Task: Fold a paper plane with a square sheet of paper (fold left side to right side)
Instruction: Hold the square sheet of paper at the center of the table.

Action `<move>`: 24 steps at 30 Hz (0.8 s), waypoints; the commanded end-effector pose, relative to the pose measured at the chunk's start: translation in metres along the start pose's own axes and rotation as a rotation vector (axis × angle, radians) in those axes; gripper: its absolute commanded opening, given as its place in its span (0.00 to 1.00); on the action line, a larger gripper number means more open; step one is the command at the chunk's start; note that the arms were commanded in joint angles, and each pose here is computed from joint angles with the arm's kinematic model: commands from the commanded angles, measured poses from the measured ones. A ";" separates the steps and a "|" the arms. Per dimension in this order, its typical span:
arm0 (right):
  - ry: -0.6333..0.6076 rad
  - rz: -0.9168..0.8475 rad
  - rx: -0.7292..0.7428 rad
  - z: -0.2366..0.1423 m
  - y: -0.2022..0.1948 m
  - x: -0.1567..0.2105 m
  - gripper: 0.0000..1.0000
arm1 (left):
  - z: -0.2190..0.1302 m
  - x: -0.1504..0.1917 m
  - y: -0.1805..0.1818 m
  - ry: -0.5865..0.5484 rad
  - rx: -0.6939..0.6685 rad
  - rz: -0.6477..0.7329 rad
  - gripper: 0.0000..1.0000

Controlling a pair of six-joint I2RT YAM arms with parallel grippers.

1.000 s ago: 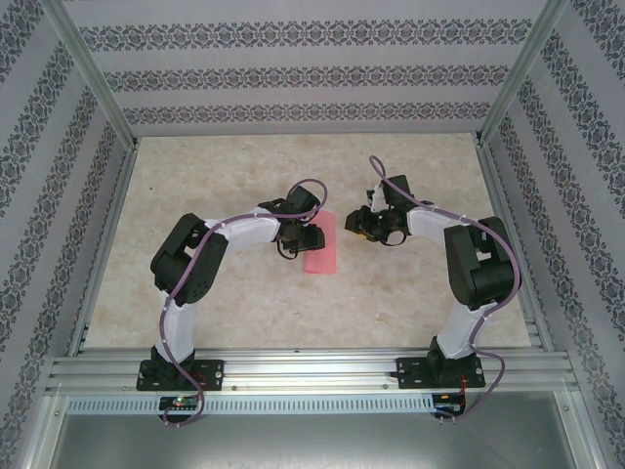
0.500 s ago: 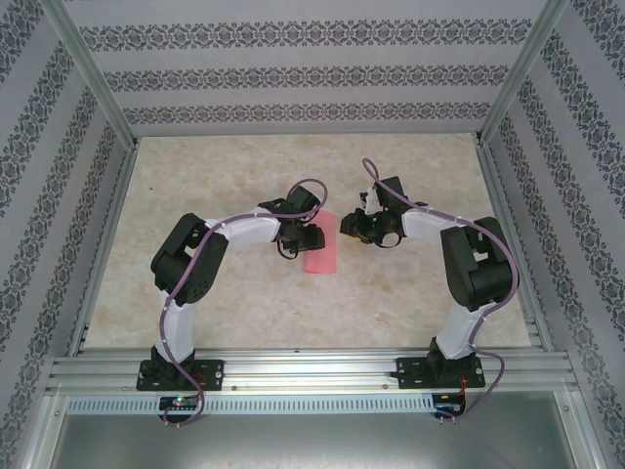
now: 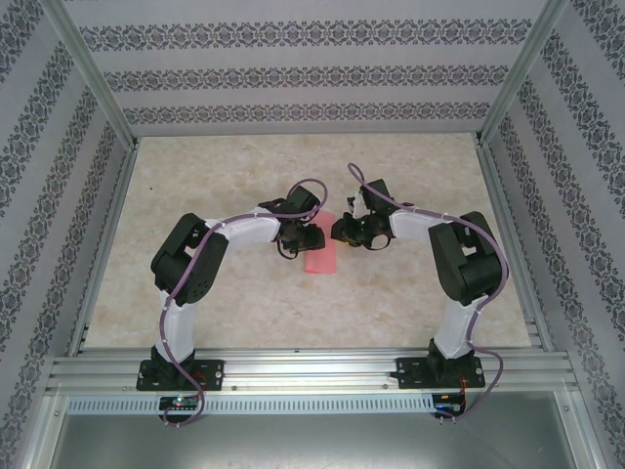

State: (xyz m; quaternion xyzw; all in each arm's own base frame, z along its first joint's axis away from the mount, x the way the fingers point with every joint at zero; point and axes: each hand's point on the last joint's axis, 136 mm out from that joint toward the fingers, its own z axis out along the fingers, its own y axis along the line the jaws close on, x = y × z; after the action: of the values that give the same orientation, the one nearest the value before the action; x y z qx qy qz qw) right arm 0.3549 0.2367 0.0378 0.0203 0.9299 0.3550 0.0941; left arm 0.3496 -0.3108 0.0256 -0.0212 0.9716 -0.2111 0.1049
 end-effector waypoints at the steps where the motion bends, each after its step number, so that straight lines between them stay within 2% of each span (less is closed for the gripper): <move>1: -0.010 -0.009 -0.008 0.007 0.007 -0.007 0.18 | 0.014 0.008 0.006 0.030 -0.029 -0.007 0.44; 24: 0.063 0.012 0.116 0.025 -0.024 0.009 0.16 | 0.011 0.006 0.004 0.020 -0.022 -0.006 0.44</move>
State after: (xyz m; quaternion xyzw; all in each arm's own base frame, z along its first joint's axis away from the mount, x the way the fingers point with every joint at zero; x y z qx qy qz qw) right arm 0.3539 0.2397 0.0155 0.0273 0.9416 0.3287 0.0673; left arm 0.3496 -0.3109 0.0255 -0.0213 0.9717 -0.2111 0.1040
